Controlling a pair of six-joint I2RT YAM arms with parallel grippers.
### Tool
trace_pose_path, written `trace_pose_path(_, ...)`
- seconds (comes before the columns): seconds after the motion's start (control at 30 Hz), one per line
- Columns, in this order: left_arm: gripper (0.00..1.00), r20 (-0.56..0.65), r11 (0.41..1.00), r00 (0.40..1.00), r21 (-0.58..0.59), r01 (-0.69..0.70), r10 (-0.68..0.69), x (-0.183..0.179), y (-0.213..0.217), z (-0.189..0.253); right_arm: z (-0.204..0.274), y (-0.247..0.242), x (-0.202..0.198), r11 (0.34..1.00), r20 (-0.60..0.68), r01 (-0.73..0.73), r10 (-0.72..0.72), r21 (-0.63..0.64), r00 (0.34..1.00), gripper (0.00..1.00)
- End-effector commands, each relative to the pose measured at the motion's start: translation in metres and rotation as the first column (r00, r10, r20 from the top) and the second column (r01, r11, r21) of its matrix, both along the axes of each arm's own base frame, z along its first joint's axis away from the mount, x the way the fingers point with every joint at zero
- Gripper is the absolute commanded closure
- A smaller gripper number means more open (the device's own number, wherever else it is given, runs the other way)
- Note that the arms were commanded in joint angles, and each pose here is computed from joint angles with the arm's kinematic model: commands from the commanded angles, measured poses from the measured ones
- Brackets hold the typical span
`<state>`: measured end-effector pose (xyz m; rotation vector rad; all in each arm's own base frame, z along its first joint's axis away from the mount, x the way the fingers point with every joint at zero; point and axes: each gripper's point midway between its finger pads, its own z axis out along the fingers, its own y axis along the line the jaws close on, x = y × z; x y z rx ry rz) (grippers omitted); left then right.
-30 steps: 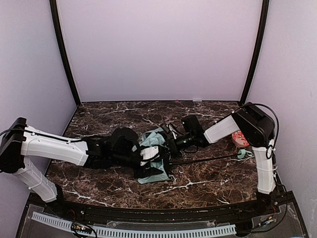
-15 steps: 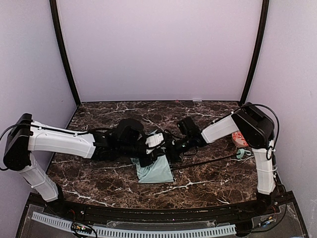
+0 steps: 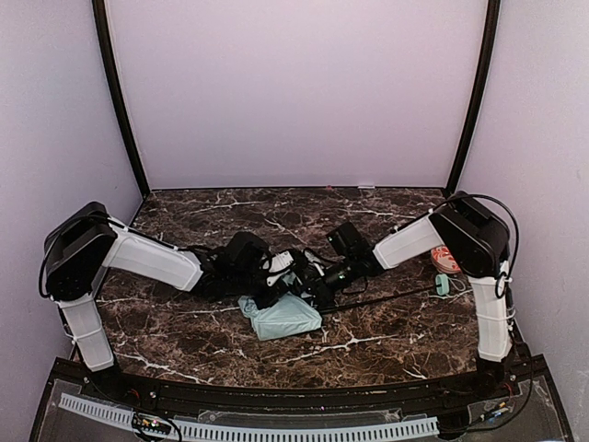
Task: Put away the umbrella
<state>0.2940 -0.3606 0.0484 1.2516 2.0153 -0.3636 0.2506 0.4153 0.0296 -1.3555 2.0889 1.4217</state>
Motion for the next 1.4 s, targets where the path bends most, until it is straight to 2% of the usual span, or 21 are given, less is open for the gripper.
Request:
trace_pose_path(0.0,1.00,-0.101,0.995,0.994,0.098,-0.019,0.029,-0.021,0.031,-0.048,-0.003,-0.015,0.029,0.981,0.033,0.182,-0.180,-0.067,0.983,0.84)
trace_pose_path(0.1,1.00,-0.127,0.993,0.992,0.115,-0.009,0.024,-0.030,0.038,-0.059,0.013,-0.035,0.048,0.951,0.057,0.304,-0.300,-0.057,0.952,0.72)
trace_pose_path(0.17,1.00,-0.129,0.993,0.991,0.118,-0.007,0.023,-0.033,0.041,-0.064,0.031,-0.048,0.055,0.931,0.092,0.363,-0.359,-0.028,0.929,0.67)
trace_pose_path(0.3,1.00,-0.142,0.993,0.990,0.116,0.012,0.005,-0.035,0.039,-0.070,0.056,-0.070,0.052,0.906,0.247,0.422,-0.403,-0.028,0.881,0.57)
trace_pose_path(0.43,1.00,-0.159,0.994,0.987,0.107,0.036,-0.018,-0.037,0.035,-0.074,0.078,-0.065,0.018,0.946,0.475,0.324,-0.283,-0.006,0.833,0.47)
trace_pose_path(0.5,1.00,-0.166,0.994,0.986,0.103,0.047,-0.030,-0.038,0.032,-0.075,0.082,-0.056,-0.004,0.971,0.584,0.237,-0.188,-0.009,0.790,0.38)
trace_pose_path(0.53,1.00,-0.170,0.993,0.985,0.102,0.052,-0.034,-0.038,0.031,-0.076,0.088,-0.050,-0.015,0.982,0.634,0.191,-0.147,-0.002,0.760,0.28)
trace_pose_path(0.6,1.00,-0.177,0.993,0.983,0.102,0.058,-0.039,-0.039,0.032,-0.076,0.090,-0.038,-0.036,0.994,0.723,0.102,-0.053,-0.025,0.689,0.17)
trace_pose_path(0.67,1.00,-0.184,0.993,0.982,0.097,0.068,-0.049,-0.040,0.031,-0.077,0.084,-0.028,-0.054,0.997,0.798,0.034,0.038,-0.074,0.602,0.13)
trace_pose_path(0.73,1.00,-0.192,0.992,0.980,0.100,0.078,-0.058,-0.042,0.031,-0.080,0.073,-0.017,-0.071,0.990,0.850,-0.012,0.126,-0.139,0.511,0.11)
trace_pose_path(0.8,1.00,-0.201,0.991,0.978,0.113,0.078,-0.054,-0.042,0.033,-0.082,0.053,-0.009,-0.078,0.975,0.859,-0.036,0.210,-0.218,0.467,0.10)
trace_pose_path(0.93,1.00,-0.217,0.990,0.975,0.119,0.080,-0.053,-0.043,0.034,-0.086,0.028,0.003,-0.077,0.948,0.832,-0.055,0.303,-0.314,0.465,0.10)
trace_pose_path(1.1,1.00,-0.238,0.989,0.969,0.110,0.095,-0.067,-0.047,0.034,-0.086,0.009,0.010,-0.058,0.931,0.835,0.021,0.318,-0.365,0.449,0.14)
trace_pose_path(1.23,1.00,-0.251,0.989,0.964,0.096,0.117,-0.090,-0.051,0.032,-0.086,-0.007,0.007,-0.059,0.918,0.817,0.031,0.336,-0.395,0.469,0.26)
trace_pose_path(1.37,1.00,-0.261,0.987,0.957,0.063,0.150,-0.129,-0.055,0.027,-0.077,-0.017,-0.003,-0.058,0.897,0.802,0.060,0.358,-0.437,0.479,0.33)
